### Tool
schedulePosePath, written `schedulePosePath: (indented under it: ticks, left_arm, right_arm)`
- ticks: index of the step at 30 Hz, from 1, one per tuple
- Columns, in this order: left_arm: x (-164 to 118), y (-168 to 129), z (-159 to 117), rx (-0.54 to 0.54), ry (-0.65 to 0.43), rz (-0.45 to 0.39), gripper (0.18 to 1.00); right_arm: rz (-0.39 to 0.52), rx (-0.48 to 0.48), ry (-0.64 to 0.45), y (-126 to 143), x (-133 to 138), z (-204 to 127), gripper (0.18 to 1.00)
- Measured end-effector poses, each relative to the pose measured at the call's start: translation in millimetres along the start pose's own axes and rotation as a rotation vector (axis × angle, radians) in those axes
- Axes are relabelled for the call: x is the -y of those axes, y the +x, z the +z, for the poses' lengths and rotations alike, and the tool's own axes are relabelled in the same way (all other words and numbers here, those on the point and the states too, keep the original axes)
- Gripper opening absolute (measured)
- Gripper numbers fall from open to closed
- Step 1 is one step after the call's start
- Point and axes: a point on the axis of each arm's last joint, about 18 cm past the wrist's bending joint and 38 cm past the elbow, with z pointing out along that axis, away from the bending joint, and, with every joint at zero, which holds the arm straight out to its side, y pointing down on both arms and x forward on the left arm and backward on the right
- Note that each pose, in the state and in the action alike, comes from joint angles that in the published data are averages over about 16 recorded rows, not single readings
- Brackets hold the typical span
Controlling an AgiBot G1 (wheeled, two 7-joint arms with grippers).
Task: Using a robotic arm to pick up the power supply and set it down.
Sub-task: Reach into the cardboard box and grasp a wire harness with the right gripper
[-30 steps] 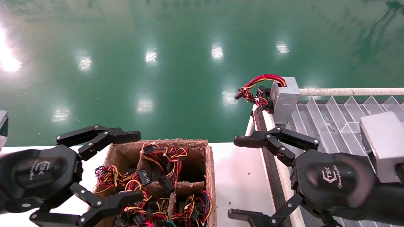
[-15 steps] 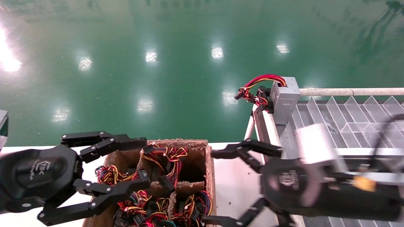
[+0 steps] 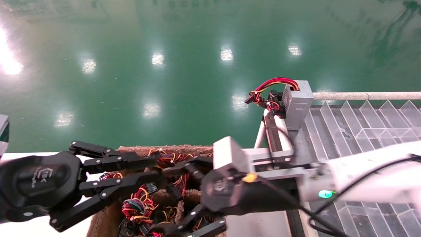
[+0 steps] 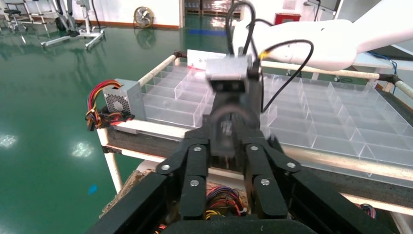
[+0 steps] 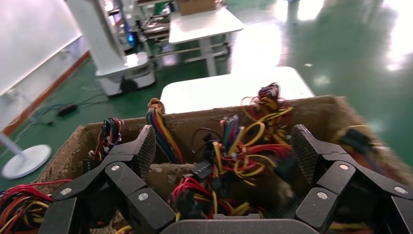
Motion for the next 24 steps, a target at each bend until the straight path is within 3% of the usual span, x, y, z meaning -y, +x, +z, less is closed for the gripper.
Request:
schedulePosePath:
  ticks: [12,24]
  left_arm:
    - [0,0,0,0.000,0.000,0.000,0.225]
    - [0,0,0,0.000,0.000,0.000,0.191]
  right_arm:
    - [0.029,0.080,-0.019,8,-16,44,0.978]
    - [0.017,0.090,-0.034,12,-27,64,0.847]
